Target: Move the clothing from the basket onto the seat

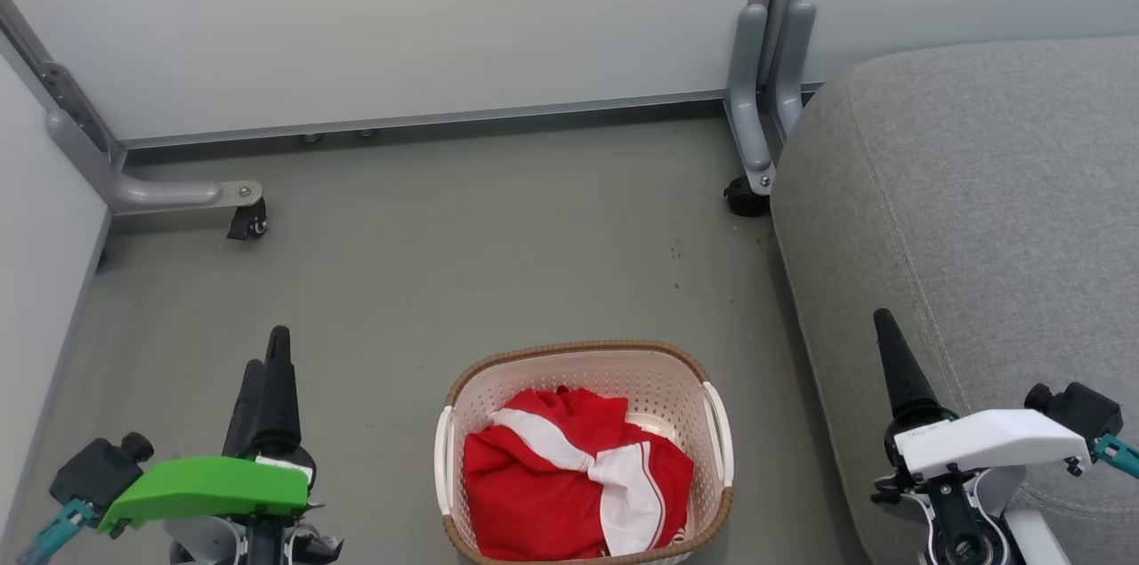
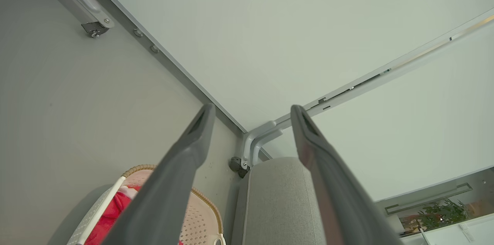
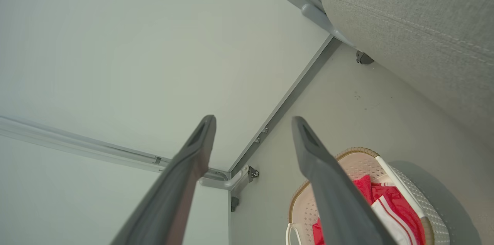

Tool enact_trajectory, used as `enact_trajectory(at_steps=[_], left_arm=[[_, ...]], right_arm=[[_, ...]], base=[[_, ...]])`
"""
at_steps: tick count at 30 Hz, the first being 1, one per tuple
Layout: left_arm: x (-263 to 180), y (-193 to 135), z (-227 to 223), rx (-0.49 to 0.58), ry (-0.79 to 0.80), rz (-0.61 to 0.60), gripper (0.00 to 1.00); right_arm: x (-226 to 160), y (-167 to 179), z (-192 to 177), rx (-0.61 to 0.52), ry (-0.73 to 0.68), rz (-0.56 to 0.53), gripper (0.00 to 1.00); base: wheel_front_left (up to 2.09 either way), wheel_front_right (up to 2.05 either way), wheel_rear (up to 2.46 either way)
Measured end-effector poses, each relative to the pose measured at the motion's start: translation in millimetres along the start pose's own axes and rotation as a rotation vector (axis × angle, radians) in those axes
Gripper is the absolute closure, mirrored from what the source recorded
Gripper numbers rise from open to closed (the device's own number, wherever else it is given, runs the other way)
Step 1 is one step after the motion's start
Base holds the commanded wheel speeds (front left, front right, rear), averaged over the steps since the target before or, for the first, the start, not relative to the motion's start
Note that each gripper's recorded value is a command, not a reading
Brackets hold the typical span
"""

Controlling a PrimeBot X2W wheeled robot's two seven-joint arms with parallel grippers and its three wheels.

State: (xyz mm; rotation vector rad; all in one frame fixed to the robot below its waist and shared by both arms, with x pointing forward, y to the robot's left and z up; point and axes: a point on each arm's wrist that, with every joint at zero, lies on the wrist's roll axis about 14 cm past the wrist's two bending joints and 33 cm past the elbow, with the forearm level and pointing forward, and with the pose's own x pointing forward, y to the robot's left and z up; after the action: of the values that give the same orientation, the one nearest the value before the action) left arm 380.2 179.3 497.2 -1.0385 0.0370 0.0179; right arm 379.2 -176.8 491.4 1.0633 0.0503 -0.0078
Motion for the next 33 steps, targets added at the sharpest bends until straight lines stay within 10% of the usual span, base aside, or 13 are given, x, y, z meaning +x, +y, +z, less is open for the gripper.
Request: enact_trajectory(at_steps=[33], left_arm=[[-1.1,-36.0,-6.6,0.421,-0.045,-0.108,0.00]], right_arm=[[-3.2,31.6,-17.7,-0.427,0.003,0.128,0.00]], base=[[0.00,0.00,0.00]])
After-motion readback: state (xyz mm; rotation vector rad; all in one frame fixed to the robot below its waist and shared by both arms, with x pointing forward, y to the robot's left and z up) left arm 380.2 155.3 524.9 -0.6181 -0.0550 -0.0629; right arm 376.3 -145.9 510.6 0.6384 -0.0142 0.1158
